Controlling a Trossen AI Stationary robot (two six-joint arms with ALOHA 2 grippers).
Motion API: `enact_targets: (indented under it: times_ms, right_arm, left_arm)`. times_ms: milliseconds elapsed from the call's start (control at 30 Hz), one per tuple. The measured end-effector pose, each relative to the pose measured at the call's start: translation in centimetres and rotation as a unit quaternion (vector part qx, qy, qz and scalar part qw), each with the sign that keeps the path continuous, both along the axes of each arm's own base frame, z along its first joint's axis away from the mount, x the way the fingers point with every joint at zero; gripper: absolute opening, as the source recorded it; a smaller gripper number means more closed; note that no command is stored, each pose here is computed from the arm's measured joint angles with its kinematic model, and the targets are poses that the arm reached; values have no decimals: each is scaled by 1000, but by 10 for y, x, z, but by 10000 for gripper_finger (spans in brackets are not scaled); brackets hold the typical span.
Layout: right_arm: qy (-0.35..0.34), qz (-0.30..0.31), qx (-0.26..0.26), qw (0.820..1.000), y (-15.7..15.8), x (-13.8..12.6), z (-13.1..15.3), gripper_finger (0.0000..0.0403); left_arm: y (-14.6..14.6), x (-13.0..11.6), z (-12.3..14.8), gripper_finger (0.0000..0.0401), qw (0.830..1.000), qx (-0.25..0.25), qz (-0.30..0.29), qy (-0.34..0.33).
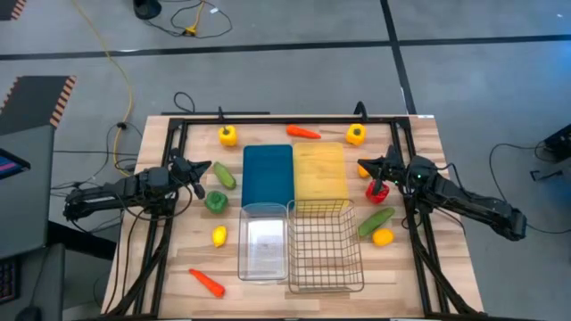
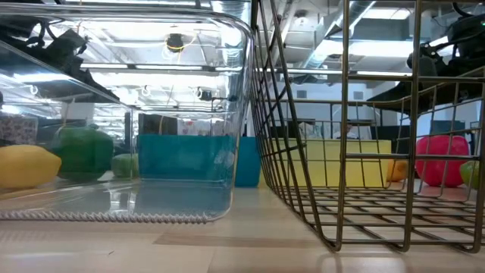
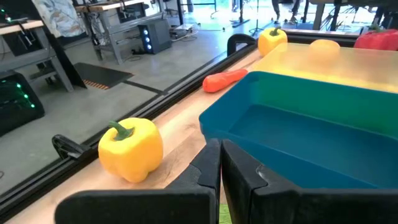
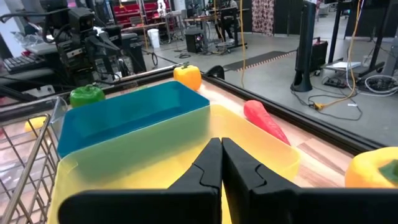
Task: Sort produce into baskets
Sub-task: Put the red bell pepper into the yellow basket
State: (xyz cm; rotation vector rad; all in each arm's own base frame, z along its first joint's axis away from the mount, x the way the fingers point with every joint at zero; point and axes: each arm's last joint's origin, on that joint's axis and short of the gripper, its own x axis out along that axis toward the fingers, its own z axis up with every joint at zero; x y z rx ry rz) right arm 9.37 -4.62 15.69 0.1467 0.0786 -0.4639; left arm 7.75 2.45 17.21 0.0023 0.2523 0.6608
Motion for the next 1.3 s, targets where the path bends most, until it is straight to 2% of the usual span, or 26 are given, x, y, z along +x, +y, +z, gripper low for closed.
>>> enact_targets:
  times_ms: [233,367,567,767,900,1133,1300]
  right_arm:
    - [-3,0,3,1000,0,0,0,37]
    - [-15,-1,-1,1000,0,0,3,63]
    - [-62,-9,31,998,-1,-1,17,147]
    - [-65,-8,32,997,0,-1,19,254]
    - [-65,-8,31,997,0,-1,19,296]
    - [-71,-7,28,997,0,-1,22,315]
    - [-97,0,15,995,2,-5,47,315]
  left_arm:
    - [0,0,0,0,1000,21,-8,17]
    - [0,0,0,0,1000,5,-3,3]
    - [0,0,0,0,999,-36,9,-31]
    - [0,0,0,0,999,-37,10,-32]
    - [0,0,1,0,999,-37,10,-33]
    - [0,0,1,0,999,-37,10,-34]
    - [0,0,1,0,999,-37,10,-34]
